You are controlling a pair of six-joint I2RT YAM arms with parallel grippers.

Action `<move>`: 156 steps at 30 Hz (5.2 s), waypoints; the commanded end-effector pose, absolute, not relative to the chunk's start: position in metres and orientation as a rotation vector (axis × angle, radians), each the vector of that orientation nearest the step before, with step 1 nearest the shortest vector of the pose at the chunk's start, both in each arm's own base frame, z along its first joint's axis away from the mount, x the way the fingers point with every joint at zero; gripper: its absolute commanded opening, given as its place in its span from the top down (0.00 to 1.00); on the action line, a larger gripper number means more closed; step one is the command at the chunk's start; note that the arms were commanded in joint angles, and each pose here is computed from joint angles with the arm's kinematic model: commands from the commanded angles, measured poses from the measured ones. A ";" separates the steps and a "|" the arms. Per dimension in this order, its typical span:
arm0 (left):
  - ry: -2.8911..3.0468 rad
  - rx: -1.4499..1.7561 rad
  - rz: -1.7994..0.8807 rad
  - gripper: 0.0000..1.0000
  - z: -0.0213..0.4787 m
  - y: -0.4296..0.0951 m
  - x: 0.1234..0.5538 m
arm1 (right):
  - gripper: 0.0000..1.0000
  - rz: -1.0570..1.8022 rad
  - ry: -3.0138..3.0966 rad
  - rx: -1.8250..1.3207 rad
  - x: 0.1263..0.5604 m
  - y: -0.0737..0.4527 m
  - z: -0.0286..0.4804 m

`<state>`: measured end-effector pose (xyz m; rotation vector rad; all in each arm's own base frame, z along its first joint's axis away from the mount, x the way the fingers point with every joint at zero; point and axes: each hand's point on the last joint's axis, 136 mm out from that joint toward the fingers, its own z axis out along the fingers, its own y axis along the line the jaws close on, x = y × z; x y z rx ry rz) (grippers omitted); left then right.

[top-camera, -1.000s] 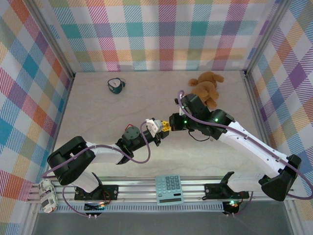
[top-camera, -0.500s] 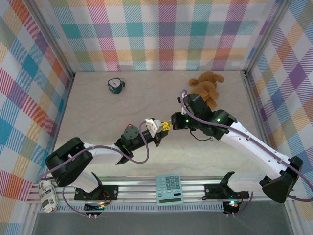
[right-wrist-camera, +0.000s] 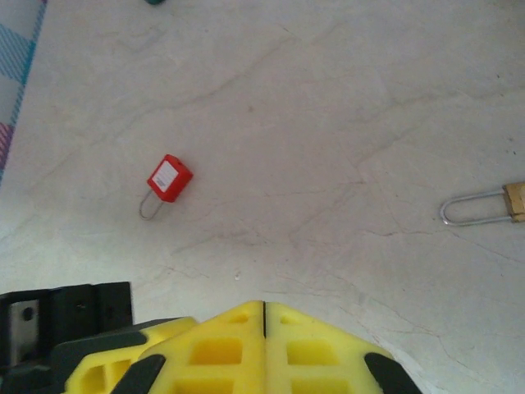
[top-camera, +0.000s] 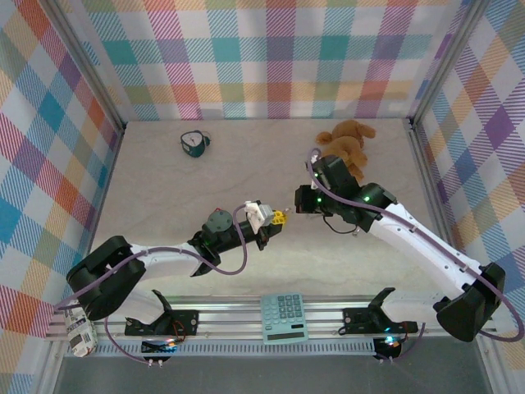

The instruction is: Unlock with the key

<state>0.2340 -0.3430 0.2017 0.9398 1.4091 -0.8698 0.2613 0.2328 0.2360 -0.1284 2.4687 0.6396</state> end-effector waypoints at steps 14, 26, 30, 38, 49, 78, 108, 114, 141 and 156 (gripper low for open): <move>1.795 1.095 -0.991 1.00 0.188 -0.319 0.241 | 0.39 0.751 2.078 -0.457 0.269 0.222 0.226; 1.897 1.093 -1.469 1.00 0.195 -0.324 0.235 | 0.43 1.294 1.809 -0.847 0.224 0.264 0.256; 1.861 1.100 -1.518 1.00 0.205 -0.325 0.231 | 0.44 1.306 1.847 -0.854 0.230 0.269 0.247; 1.872 1.108 -1.578 1.00 0.200 -0.327 0.227 | 0.48 1.310 1.868 -0.834 0.238 0.272 0.242; 1.857 1.107 -1.594 1.00 0.201 -0.330 0.230 | 0.62 1.364 1.879 -0.862 0.238 0.282 0.239; 1.873 1.083 -1.573 1.00 0.202 -0.333 0.241 | 1.00 1.341 1.940 -0.895 0.231 0.287 0.233; 2.128 -0.118 -0.185 0.49 0.204 -0.124 0.348 | 1.00 1.032 1.974 -0.606 0.266 0.259 0.249; 2.559 -0.052 0.079 0.33 0.133 -0.116 0.348 | 1.00 1.024 1.993 -0.588 0.266 0.257 0.243; 3.077 0.396 0.138 0.30 0.029 -0.129 0.327 | 1.00 1.010 1.992 -0.616 0.259 0.253 0.234; 3.073 0.261 0.093 0.52 0.026 -0.126 0.326 | 1.00 1.024 2.007 -0.625 0.262 0.257 0.230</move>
